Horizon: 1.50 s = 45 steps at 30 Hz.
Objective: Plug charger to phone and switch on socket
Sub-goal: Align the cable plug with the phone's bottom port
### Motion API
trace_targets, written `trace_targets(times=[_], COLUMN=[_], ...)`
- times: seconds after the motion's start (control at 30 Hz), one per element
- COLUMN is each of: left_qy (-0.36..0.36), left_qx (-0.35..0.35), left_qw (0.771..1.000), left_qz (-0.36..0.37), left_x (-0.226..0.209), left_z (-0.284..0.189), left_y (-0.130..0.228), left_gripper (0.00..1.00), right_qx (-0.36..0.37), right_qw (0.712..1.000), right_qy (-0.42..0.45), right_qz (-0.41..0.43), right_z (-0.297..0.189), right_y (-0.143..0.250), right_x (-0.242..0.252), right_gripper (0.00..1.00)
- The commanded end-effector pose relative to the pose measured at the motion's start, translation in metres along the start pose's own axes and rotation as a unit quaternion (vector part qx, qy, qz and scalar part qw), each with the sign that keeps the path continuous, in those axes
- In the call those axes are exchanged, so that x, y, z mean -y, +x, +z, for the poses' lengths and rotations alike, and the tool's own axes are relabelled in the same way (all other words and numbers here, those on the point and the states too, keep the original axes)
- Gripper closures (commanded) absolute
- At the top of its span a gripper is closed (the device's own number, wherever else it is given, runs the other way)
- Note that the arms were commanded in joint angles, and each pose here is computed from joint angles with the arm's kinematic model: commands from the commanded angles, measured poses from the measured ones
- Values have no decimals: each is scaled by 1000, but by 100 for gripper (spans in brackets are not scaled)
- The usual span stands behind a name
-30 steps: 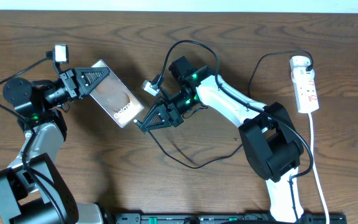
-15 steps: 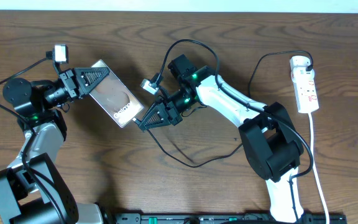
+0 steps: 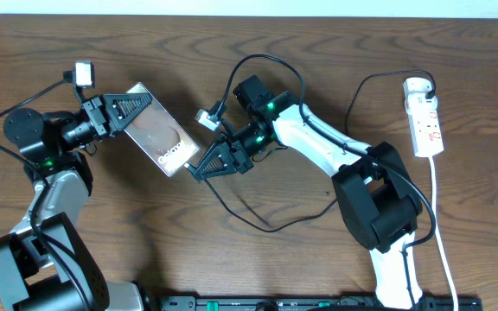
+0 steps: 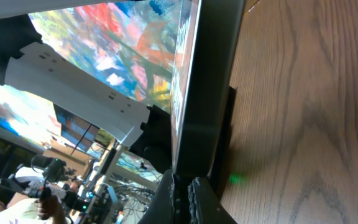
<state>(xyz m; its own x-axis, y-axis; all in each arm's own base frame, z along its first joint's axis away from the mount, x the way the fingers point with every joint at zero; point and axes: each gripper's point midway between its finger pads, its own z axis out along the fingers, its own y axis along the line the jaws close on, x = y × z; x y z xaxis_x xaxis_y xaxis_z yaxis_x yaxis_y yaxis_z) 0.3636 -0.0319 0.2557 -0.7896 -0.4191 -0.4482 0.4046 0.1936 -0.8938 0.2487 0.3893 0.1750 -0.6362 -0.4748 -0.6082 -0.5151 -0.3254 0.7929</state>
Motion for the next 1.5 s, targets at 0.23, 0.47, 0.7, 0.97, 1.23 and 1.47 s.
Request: trace_targets(times=[0.23,0.47,0.7,0.97,1.23,1.47], left_qy=[6,6,6,6,0,-1], left_qx=[-14,-15,-15,-13,10,10], left_qw=[999,999,999,1000,1000,999], left_qz=[30,31,31,25,25,34], left_x=[10,10,10,10,7,5], left_z=[2,2,2,2,2,2], left_y=[1,2,2,1,-5,-3], left_gripper=[93,93,93,93,93,93], right_qx=[2,6,7,8,12,20], right_qw=[1000,1000,1000,999,999,999], right_qy=[-18,-15,-13,-13,-9,-3], right_qz=[-17,-19,-23,-33,-40,-41], right_z=[5,0,-1,-2,-6,-15], right_y=[-10,-12,-14,-16,-21,-25], right_x=[-17,-17,-20,-19,-17,-14], right_gripper=[99,99,99,99,99,99])
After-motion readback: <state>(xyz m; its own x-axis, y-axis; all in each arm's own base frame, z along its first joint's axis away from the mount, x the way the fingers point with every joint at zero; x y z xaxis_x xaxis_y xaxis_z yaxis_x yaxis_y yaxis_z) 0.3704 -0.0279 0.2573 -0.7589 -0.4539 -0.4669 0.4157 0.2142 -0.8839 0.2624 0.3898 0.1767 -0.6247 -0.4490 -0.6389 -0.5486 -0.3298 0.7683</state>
